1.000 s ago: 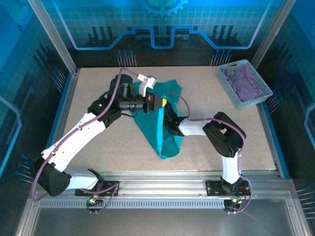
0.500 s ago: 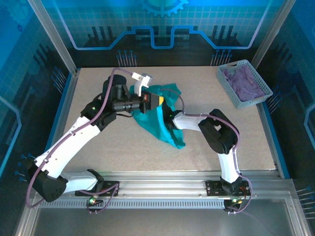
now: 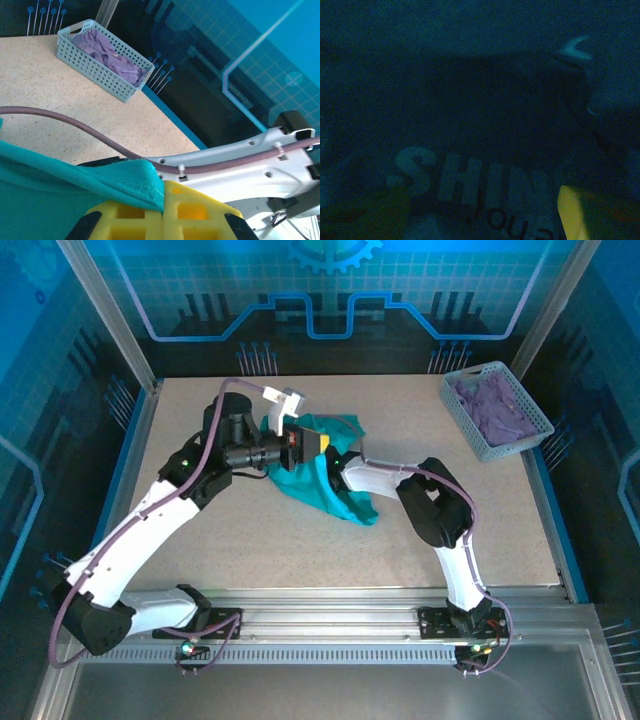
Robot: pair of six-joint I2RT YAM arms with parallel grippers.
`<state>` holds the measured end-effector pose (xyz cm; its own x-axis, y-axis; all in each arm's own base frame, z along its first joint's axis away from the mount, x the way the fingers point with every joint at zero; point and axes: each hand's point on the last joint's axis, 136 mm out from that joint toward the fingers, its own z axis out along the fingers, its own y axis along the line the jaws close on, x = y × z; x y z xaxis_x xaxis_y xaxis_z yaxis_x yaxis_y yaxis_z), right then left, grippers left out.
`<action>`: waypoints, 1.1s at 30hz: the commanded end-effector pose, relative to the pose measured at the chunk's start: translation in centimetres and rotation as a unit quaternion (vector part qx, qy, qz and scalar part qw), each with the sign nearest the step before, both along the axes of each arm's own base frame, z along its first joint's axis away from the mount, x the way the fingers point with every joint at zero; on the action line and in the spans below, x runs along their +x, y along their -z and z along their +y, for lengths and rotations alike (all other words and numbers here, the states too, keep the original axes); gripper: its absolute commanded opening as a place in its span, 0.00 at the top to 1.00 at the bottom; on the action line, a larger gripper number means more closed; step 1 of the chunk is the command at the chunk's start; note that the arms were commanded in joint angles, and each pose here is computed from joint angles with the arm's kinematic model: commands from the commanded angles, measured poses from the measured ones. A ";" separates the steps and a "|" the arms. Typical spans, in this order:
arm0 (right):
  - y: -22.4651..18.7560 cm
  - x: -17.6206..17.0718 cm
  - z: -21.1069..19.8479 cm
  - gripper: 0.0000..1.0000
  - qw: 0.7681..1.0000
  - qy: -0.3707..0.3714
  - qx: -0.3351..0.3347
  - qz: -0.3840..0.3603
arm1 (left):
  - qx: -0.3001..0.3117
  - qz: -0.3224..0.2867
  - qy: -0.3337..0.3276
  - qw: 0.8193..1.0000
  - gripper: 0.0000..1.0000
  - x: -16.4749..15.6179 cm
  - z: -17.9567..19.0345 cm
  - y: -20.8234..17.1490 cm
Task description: Fold the inside-out t-shirt
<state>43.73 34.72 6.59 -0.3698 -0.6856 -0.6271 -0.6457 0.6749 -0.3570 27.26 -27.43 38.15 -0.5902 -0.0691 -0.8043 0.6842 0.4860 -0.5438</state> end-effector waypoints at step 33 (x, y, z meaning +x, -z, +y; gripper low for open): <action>-4.9 -7.3 -2.9 1.00 0.983 -0.103 0.099 0.115 | 0.048 -0.010 -0.424 0.904 1.00 9.3 18.3 3.5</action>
